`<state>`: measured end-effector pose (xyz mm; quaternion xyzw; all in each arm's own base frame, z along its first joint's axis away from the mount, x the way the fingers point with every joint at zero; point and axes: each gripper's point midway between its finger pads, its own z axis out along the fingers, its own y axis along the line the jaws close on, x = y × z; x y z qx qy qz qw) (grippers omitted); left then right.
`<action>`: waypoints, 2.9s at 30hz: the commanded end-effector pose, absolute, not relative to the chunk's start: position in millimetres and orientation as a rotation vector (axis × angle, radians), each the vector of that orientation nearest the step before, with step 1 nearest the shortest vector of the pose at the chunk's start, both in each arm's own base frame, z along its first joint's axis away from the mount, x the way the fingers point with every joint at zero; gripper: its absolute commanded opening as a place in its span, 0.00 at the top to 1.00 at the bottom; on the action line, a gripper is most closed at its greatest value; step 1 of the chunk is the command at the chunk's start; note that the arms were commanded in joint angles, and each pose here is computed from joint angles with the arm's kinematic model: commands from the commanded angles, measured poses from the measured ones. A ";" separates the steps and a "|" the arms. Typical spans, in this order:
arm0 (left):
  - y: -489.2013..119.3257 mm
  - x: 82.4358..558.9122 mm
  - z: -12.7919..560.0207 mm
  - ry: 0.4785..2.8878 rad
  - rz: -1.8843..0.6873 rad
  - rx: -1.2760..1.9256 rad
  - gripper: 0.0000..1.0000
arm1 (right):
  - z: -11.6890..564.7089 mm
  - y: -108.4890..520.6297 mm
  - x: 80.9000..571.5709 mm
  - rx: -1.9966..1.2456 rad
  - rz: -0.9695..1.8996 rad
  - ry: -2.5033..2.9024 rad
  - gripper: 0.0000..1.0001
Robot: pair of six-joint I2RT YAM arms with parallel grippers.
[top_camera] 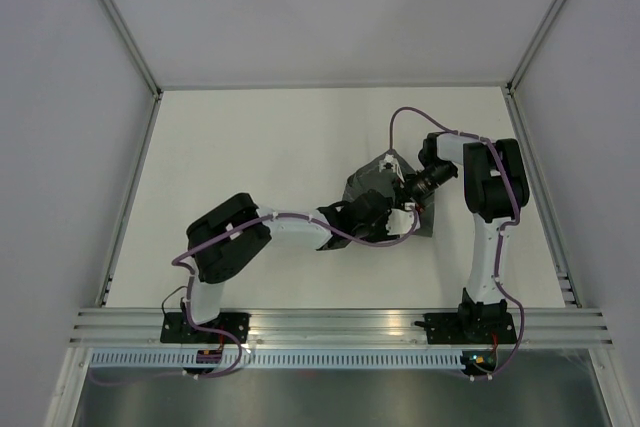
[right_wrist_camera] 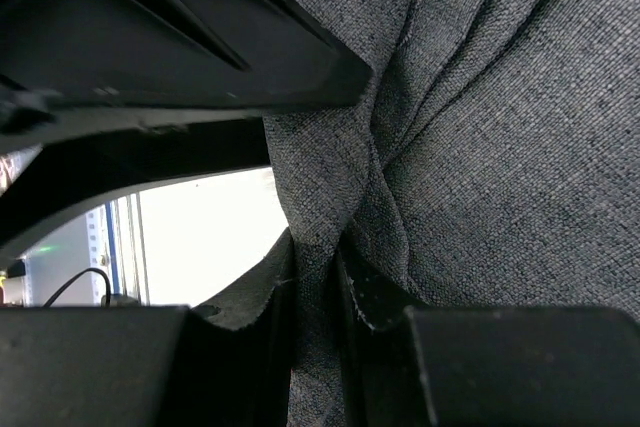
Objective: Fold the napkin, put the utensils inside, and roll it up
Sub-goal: Roll the napkin with the utensil
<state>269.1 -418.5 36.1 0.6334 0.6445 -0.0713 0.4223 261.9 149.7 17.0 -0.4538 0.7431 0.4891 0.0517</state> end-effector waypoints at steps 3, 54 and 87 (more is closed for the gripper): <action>-437.3 278.4 44.7 1.495 -0.152 1.638 0.41 | 2.3 144.3 271.8 -1.455 1.437 2.216 0.75; -398.2 218.0 -17.2 2.267 -1.412 1.554 0.98 | 100.7 92.8 310.9 -1.302 0.459 1.896 0.29; -401.8 219.7 -28.4 2.437 -1.536 1.493 0.93 | 22.2 165.5 242.8 -1.598 0.289 1.824 0.60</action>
